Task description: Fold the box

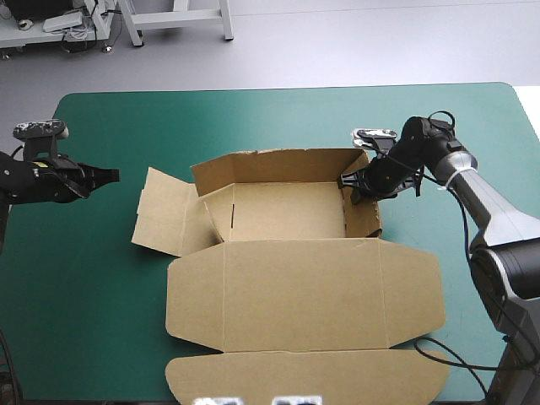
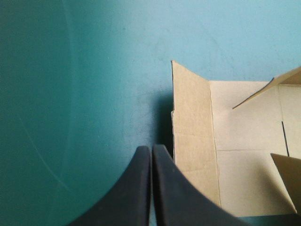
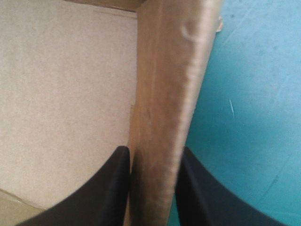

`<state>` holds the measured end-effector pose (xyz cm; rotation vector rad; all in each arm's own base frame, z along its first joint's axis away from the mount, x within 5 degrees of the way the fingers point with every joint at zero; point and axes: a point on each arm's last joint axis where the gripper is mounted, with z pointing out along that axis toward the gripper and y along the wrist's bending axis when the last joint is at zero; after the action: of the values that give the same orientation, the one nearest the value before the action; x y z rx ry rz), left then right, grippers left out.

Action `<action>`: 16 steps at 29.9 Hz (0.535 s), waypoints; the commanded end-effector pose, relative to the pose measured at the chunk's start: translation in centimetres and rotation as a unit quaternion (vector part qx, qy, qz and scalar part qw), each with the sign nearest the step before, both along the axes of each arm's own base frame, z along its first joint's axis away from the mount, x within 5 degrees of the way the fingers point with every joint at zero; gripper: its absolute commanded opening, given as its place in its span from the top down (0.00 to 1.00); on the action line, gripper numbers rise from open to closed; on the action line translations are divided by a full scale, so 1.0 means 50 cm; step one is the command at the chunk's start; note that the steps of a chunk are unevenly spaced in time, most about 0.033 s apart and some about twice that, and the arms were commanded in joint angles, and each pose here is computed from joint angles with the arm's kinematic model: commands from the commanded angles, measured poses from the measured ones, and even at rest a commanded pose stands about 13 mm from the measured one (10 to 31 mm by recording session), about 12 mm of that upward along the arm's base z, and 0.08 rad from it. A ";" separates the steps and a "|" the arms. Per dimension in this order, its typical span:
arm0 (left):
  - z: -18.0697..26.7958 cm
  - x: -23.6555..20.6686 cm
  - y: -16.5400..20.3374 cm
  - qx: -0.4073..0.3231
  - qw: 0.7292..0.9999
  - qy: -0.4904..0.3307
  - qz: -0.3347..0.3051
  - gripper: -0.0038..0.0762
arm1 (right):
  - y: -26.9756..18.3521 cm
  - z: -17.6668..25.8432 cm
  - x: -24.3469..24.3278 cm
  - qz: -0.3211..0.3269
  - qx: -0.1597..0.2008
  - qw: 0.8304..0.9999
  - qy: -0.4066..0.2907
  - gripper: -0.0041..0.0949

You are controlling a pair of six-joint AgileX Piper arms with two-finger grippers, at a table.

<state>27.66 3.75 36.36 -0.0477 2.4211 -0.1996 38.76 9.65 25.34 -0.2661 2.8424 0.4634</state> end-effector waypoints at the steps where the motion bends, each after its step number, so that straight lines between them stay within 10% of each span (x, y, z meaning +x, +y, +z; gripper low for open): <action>1: 0.038 -0.004 -0.006 -0.010 0.999 -0.051 0.007 0.96 | 0.003 0.052 -0.005 -0.003 0.024 0.999 -0.039 0.87; 10: 0.042 0.000 -0.002 0.000 0.998 -0.067 0.013 0.95 | 0.006 0.086 -0.014 -0.013 0.052 0.997 -0.063 0.98; 16: 0.061 0.008 0.003 0.009 0.994 -0.105 0.023 0.95 | -0.031 0.190 -0.046 -0.023 0.149 0.980 -0.130 0.98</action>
<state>28.16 3.97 36.80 -0.0649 2.3486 -0.1750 38.12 9.22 28.60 -0.2340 2.7042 0.6043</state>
